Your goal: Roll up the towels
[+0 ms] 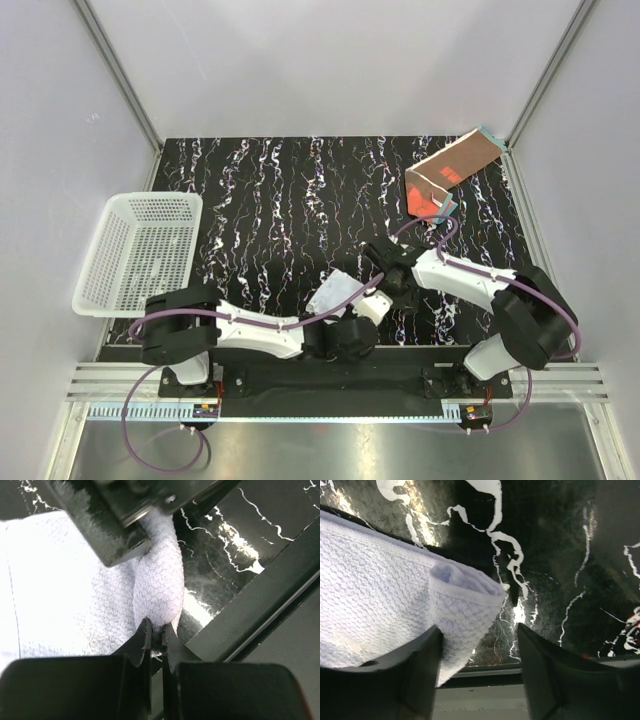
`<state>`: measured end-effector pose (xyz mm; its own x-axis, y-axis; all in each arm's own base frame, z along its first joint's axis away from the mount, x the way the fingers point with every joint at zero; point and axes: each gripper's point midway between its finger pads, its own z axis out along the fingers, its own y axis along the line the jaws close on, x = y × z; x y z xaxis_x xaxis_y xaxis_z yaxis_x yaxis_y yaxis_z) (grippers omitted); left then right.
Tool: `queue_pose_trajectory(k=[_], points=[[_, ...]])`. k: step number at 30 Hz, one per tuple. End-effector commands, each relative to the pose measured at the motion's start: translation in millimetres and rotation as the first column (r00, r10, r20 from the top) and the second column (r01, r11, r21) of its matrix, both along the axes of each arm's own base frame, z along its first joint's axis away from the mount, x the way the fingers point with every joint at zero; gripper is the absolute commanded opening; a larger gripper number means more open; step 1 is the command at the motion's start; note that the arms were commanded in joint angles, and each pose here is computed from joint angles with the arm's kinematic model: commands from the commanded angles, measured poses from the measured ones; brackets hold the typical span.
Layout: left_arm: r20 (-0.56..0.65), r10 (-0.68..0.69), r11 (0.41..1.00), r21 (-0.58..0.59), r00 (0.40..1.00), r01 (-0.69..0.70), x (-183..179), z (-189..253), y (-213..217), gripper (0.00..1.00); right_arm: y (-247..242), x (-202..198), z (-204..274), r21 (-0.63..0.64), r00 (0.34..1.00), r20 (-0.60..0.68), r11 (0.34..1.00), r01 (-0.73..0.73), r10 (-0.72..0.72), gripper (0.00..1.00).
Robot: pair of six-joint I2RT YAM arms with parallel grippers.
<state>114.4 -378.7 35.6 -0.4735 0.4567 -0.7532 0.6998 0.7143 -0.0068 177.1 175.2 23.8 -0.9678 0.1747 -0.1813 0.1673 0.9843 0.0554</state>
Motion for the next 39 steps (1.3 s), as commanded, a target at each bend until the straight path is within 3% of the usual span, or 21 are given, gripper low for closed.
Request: queue_pose_trajectory(k=[1, 5, 13, 17, 23, 27, 28, 35, 39], points=[[-0.021, 0.028, 1.000, 0.003, 0.999, -0.028, 1.3, 0.8, 16.8, 0.00, -9.0, 11.7, 22.9, -0.026, 0.996, 0.083, 0.999, 0.048, -0.046, 0.74], [-0.060, 0.031, 0.999, -0.029, 0.998, -0.033, -0.5, 1.9, 21.5, 0.00, -9.1, 37.2, 49.2, 0.038, 0.981, 0.162, 0.994, 0.100, -0.105, 0.82], [-0.119, 0.061, 0.992, -0.102, 0.991, -0.073, 5.6, 0.7, 33.8, 0.00, -33.1, 80.0, 102.6, 0.180, 0.911, 0.320, 0.960, 0.213, -0.262, 0.85], [-0.277, 0.020, 0.977, -0.198, 0.961, -0.077, 1.2, -7.4, 38.4, 0.00, -22.4, 75.0, 111.8, 0.298, 0.894, 0.349, 0.938, 0.178, -0.281, 0.84], [-0.450, -0.011, 0.899, -0.395, 0.893, -0.189, 9.9, 1.4, 45.6, 0.00, 6.8, 50.6, 104.1, 0.534, 0.896, 0.351, 0.844, 0.047, -0.272, 0.80], [-0.543, -0.025, 0.813, -0.500, 0.839, -0.300, 16.5, 1.3, 56.7, 0.00, 26.4, 35.3, 86.1, 0.646, 0.913, 0.331, 0.763, -0.034, -0.240, 0.79], [-0.601, -0.028, 0.779, -0.514, 0.799, -0.359, 17.5, -9.7, 64.2, 0.00, 35.7, 27.9, 67.9, 0.684, 0.928, 0.303, 0.728, -0.054, -0.215, 0.75], [-0.642, -0.100, 0.672, -0.607, 0.760, -0.424, 18.3, -0.2, 66.3, 0.00, 45.8, 29.5, 50.6, 0.733, 0.918, 0.324, 0.674, -0.091, -0.228, 0.71], [-0.647, -0.103, 0.648, -0.620, 0.756, -0.443, 18.7, 1.3, 69.4, 0.00, 54.1, 27.3, 33.3, 0.727, 0.930, 0.311, 0.679, -0.102, -0.193, 0.68]])
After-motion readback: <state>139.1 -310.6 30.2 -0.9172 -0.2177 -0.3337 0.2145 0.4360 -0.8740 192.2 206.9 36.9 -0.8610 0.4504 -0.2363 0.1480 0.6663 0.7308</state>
